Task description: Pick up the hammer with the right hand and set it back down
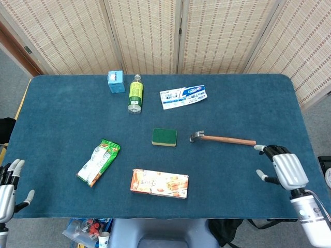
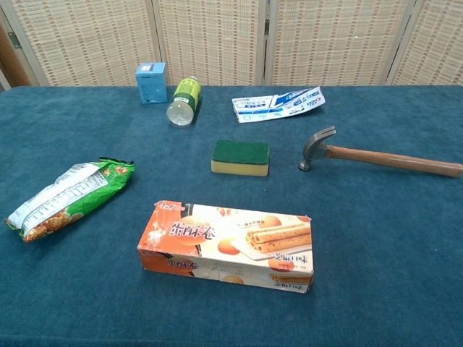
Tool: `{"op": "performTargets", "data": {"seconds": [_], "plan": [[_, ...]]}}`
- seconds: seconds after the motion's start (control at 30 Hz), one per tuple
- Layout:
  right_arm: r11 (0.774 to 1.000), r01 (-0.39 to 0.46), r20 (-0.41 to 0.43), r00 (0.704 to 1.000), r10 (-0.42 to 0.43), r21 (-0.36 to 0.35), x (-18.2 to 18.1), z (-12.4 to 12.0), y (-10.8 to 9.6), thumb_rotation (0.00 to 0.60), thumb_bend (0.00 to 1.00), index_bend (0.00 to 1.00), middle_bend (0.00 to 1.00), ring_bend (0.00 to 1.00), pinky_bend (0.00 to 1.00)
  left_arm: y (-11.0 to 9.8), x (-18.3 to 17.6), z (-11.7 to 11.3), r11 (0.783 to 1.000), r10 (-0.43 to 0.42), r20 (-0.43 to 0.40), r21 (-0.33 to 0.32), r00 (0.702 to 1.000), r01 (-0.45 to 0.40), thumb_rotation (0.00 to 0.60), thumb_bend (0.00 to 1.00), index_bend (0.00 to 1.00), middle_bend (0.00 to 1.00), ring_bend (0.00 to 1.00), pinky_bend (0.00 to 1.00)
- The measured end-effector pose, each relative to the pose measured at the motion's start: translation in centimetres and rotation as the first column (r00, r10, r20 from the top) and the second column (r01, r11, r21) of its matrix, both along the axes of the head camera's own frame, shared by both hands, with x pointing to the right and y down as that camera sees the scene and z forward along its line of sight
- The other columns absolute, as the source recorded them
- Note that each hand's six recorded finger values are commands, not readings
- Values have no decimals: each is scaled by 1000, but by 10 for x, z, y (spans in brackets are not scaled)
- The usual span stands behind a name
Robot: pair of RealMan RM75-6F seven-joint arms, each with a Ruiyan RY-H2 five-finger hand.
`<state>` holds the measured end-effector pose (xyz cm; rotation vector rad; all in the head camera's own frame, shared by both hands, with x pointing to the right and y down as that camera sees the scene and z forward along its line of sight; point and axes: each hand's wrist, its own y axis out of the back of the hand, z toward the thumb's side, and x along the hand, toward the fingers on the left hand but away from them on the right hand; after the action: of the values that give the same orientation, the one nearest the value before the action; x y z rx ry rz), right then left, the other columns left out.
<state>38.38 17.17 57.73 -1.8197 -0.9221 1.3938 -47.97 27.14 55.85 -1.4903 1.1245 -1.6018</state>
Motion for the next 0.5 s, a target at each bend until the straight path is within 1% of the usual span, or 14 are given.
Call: {"op": "performTargets", "data": {"seconds": [0.1,0.23,0.37,0.5], "plan": [[999,29,3,1000,-29,-29,-14,8,-15,600,226,309,362,228,232,2,-1,-1,1000,-6,-2,3,1000,6,600,295,30,38,48,0],[995,70,-10,997,-71,-65,-34,23,-36,600,226,313,362,223,220,4,-3,-2,1000,-12,-2,7,1000,12,600,295,30,38,48,0],[990,98,-21,995,-101,-97,-56,43,-58,600,226,312,363,204,205,7,-6,-2,1000,-21,1,8,1000,21,600,295,30,38,48,0],[986,124,-40,991,-129,-107,-74,64,-76,600,226,313,362,178,185,8,-7,-2,1000,-26,5,6,1000,26,600,295,30,38,48,0]]}}
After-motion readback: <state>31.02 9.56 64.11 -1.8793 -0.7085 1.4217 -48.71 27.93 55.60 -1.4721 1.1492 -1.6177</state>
